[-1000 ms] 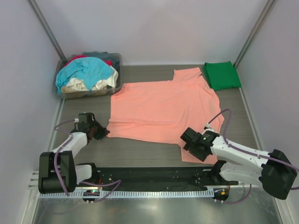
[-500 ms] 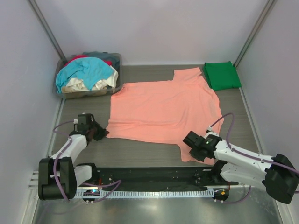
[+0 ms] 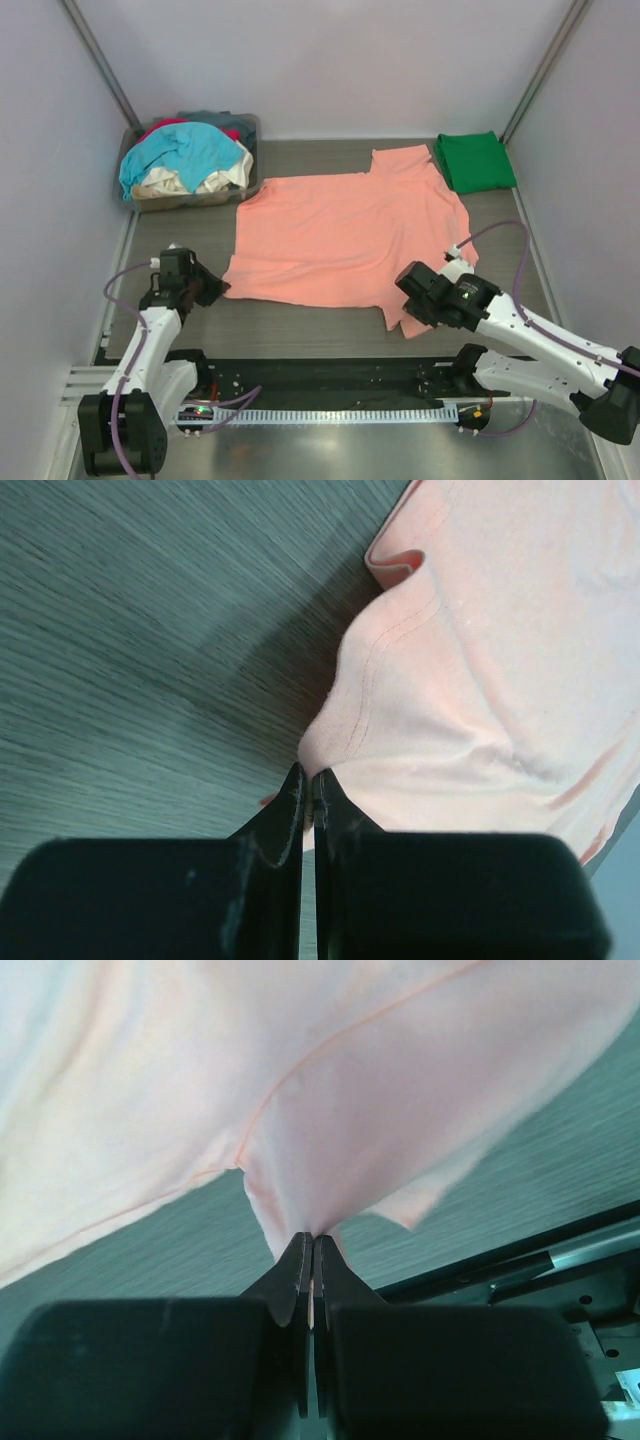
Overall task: Fold and stack the t-shirts
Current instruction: Fold the tshirt
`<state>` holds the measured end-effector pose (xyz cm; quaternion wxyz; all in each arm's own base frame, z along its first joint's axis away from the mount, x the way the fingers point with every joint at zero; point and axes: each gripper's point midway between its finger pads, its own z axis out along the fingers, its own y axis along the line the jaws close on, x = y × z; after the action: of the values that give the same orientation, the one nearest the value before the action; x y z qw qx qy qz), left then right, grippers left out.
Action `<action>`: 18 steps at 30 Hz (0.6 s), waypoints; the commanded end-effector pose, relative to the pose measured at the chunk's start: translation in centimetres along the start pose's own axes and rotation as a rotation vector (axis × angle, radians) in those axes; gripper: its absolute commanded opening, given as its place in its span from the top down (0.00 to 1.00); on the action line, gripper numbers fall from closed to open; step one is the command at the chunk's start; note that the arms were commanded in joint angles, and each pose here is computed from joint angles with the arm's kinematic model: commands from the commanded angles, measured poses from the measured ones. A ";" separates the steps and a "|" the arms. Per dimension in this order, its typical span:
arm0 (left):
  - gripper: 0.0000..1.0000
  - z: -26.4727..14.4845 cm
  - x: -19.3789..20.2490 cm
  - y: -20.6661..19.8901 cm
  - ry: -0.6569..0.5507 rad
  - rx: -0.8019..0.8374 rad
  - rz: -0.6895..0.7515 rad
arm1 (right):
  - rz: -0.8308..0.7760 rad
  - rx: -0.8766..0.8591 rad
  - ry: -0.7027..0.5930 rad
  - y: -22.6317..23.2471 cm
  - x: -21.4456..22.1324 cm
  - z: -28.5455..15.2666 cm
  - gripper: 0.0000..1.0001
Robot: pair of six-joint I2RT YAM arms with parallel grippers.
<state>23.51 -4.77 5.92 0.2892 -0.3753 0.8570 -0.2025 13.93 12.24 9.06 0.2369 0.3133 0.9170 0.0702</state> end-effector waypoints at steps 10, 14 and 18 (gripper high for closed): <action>1.00 -1.2 -3.9 -4.1 0.014 -0.023 0.084 | -0.190 0.021 -0.308 4.9 -8.5 -3.7 0.99; 1.00 -0.2 -4.2 -4.9 0.057 -0.033 0.087 | -0.230 0.018 -0.324 6.1 -11.7 -3.2 0.99; 1.00 1.1 -4.6 -5.5 0.098 -0.058 0.111 | -0.219 0.018 -0.325 6.6 -16.1 -1.8 0.99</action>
<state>28.73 -4.46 9.15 0.2500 -0.3492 0.8860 -0.1747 24.35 8.51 16.50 0.3525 0.2617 0.8982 -0.0222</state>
